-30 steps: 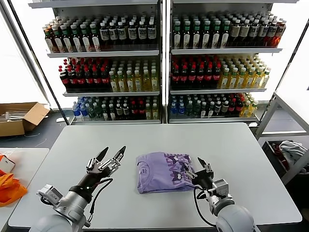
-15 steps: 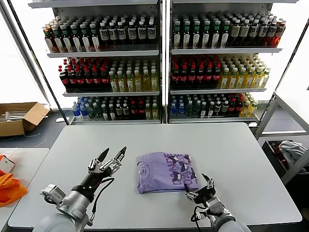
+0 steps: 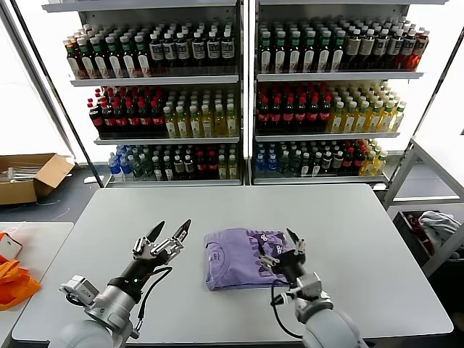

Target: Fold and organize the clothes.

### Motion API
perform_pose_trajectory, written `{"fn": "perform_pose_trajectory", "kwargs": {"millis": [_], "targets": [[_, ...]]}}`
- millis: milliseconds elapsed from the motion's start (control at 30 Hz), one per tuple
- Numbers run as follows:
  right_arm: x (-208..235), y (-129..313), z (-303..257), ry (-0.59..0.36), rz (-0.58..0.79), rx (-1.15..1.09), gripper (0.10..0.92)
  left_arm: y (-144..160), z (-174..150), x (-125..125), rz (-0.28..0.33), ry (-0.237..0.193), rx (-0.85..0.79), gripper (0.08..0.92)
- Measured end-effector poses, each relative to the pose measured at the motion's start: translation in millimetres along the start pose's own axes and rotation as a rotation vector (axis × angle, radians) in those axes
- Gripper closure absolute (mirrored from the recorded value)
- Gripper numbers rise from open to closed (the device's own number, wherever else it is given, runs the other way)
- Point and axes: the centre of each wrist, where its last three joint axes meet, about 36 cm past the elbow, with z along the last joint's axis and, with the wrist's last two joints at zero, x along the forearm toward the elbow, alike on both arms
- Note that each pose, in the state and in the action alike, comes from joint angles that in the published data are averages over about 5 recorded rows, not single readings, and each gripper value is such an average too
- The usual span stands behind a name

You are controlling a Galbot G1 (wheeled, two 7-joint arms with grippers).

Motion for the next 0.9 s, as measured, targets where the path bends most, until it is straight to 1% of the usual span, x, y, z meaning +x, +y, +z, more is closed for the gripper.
{"fn": "perform_pose_trajectory", "kwargs": {"millis": [167,333,467,600,767,900], "targets": [[-38,26,13,0.044,-0.063,-0.101,0.2,0,-1,3,-0.005,-0.002,-0.001,0.177],[-68,46,29,0.114,-0.114,-0.131,0.2,1,3,5,-0.013,0.001,0.007,0.177],[-84,56,40,0.177,-0.111,-0.131,0.2,1,5,4,-0.015,0.004,0.01,0.177],[-89,59,44,0.209,-0.104,-0.135,0.2,2,5,2,-0.013,0.008,0.009,0.177],[-83,61,37,0.196,-0.114,-0.169,0.2,3,3,-1,-0.009,0.006,0.002,0.177],[-68,59,17,0.124,-0.127,-0.207,0.2,5,2,-1,-0.009,0.005,-0.002,0.177]]}}
